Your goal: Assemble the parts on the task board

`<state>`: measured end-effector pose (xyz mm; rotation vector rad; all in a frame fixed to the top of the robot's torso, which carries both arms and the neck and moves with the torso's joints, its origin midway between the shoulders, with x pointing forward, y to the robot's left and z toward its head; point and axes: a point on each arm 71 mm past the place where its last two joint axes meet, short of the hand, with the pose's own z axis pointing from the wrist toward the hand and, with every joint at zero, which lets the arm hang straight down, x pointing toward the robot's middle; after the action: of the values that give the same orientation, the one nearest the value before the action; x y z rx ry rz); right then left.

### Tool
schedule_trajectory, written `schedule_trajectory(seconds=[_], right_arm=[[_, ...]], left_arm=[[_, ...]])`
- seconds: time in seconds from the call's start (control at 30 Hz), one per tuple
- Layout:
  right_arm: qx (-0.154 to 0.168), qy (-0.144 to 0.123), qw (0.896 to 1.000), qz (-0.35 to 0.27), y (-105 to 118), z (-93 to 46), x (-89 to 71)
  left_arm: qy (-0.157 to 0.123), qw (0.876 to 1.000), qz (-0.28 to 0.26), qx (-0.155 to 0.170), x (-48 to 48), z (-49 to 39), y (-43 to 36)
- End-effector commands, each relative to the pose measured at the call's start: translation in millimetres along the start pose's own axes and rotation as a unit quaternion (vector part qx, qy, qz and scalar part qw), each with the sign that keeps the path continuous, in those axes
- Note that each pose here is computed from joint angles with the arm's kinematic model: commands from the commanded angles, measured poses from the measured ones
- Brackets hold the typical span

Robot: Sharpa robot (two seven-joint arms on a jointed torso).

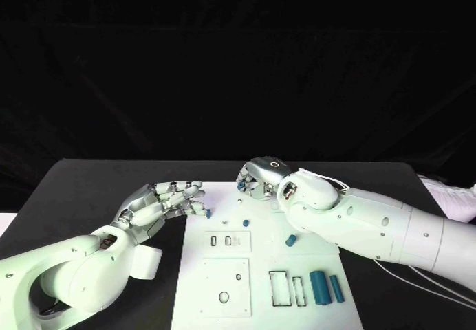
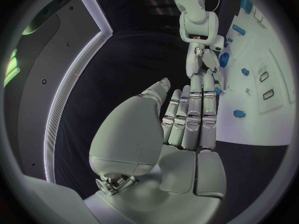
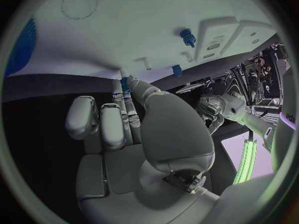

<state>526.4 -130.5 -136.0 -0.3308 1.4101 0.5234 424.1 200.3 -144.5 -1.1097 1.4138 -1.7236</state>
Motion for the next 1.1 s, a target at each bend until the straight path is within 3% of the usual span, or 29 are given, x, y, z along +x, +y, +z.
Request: schedule_trajectory(seconds=[0.03,1.1], right_arm=[[0.016,0.023,0.999,-0.019,-5.1,-2.8,6.9],[0.014,0.034,0.999,-0.024,-5.6,-11.1,6.1]], left_arm=[[0.009,1.000,-0.002,0.003,1.9,0.5,-1.0],[0.008,1.000,-0.001,0.002,0.4,0.4,-1.0]])
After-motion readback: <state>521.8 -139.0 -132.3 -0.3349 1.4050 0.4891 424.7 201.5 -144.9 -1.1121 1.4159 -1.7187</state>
